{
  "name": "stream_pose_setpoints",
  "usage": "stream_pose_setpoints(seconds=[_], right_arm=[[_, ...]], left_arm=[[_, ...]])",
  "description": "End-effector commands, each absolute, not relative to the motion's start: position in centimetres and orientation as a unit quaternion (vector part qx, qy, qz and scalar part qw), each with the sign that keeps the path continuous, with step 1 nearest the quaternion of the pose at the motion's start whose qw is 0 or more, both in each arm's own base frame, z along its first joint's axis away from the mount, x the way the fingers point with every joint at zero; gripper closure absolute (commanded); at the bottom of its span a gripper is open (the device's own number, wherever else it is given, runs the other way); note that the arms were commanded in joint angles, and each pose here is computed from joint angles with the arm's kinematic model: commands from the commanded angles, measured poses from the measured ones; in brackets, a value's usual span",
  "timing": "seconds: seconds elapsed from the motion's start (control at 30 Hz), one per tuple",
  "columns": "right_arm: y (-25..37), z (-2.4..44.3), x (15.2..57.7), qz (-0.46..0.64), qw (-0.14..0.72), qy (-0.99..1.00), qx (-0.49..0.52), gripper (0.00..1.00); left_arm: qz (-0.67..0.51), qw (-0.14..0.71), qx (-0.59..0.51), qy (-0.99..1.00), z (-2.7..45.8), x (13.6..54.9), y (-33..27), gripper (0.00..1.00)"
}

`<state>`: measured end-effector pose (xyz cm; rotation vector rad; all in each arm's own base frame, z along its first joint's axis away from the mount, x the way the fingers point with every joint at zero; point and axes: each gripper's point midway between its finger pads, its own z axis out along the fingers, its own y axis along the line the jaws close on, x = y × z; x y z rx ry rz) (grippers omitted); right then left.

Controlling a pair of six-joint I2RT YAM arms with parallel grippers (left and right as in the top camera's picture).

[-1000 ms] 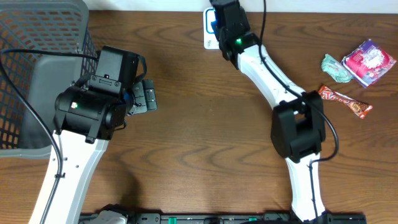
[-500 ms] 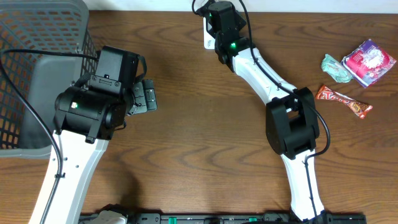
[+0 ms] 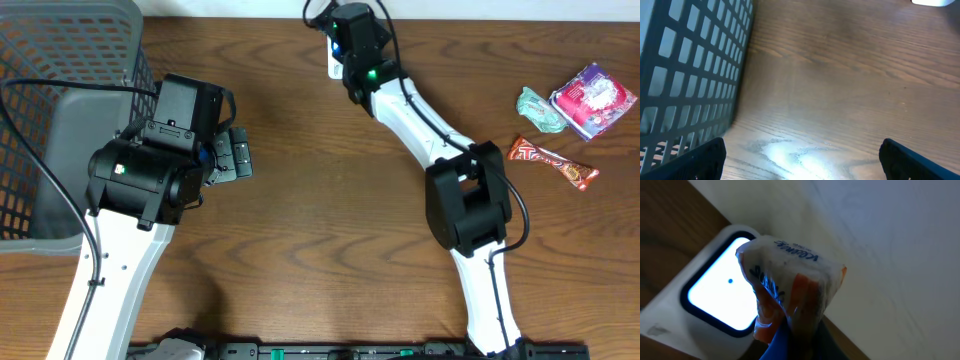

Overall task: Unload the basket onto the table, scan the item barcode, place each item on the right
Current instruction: 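Carry the Kleenex pack right and drop it beside the tissue box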

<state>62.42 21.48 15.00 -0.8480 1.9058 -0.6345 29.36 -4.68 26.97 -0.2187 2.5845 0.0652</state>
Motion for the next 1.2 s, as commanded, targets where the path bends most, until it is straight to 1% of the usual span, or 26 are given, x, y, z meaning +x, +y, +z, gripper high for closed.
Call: stream_pose_setpoints(seconds=[0.0, 0.07, 0.17, 0.2, 0.3, 0.47, 0.53, 0.57, 0.67, 0.7, 0.73, 0.83, 0.9, 1.03, 1.17], right_arm=[[20.3, 15.3, 62.8, -0.254, 0.476, 0.796, -0.276, 0.99], [17.9, 15.9, 62.9, -0.257, 0.480, 0.813, -0.208, 0.99], [12.7, 15.7, 62.5, -0.228, 0.453, 0.853, -0.123, 0.99], [8.4, 15.4, 61.9, -0.221, 0.426, 0.875, -0.069, 0.99], [0.8, 14.6, 60.3, -0.232, 0.374, 0.898, 0.011, 0.99], [-9.7, 12.6, 55.4, -0.299, 0.252, 0.918, 0.062, 0.99], [-12.0, 12.0, 53.9, -0.302, 0.221, 0.924, 0.074, 0.99], [-12.8, 11.7, 53.4, -0.300, 0.211, 0.927, 0.079, 0.94], [-14.5, 11.4, 52.4, -0.294, 0.194, 0.932, 0.090, 0.48], [-14.7, 11.3, 52.2, -0.294, 0.190, 0.932, 0.092, 0.23], [-14.7, 11.3, 52.2, -0.293, 0.189, 0.933, 0.092, 0.01], [-14.5, 12.0, 51.9, -0.292, 0.191, 0.933, 0.092, 0.01], [-14.2, 13.3, 51.9, -0.287, 0.208, 0.928, 0.113, 0.01], [-13.3, 17.7, 51.3, -0.255, 0.259, 0.916, 0.169, 0.01], [-11.0, 22.8, 49.6, -0.180, 0.300, 0.921, 0.173, 0.01]], left_arm=[[0.030, 0.272, -0.080, 0.958, 27.1, 29.3, -4.4, 0.02], [0.030, 0.272, -0.080, 0.958, 27.1, 29.3, -4.4, 0.02], [0.030, 0.272, -0.080, 0.958, 27.1, 29.3, -4.4, 0.02], [0.030, 0.272, -0.080, 0.958, 27.1, 29.3, -4.4, 0.02], [0.030, 0.272, -0.080, 0.958, 27.1, 29.3, -4.4, 0.02], [0.030, 0.272, -0.080, 0.958, 27.1, 29.3, -4.4, 0.02], [0.030, 0.272, -0.080, 0.958, 27.1, 29.3, -4.4, 0.02], [0.030, 0.272, -0.080, 0.958, 27.1, 29.3, -4.4, 0.02], [0.030, 0.272, -0.080, 0.958, 27.1, 29.3, -4.4, 0.02], [0.030, 0.272, -0.080, 0.958, 27.1, 29.3, -4.4, 0.02], [0.030, 0.272, -0.080, 0.958, 27.1, 29.3, -4.4, 0.02], [0.030, 0.272, -0.080, 0.958, 27.1, 29.3, -4.4, 0.02], [0.030, 0.272, -0.080, 0.958, 27.1, 29.3, -4.4, 0.02], [0.030, 0.272, -0.080, 0.958, 27.1, 29.3, -4.4, 0.02], [0.030, 0.272, -0.080, 0.958, 27.1, 29.3, -4.4, 0.02]])
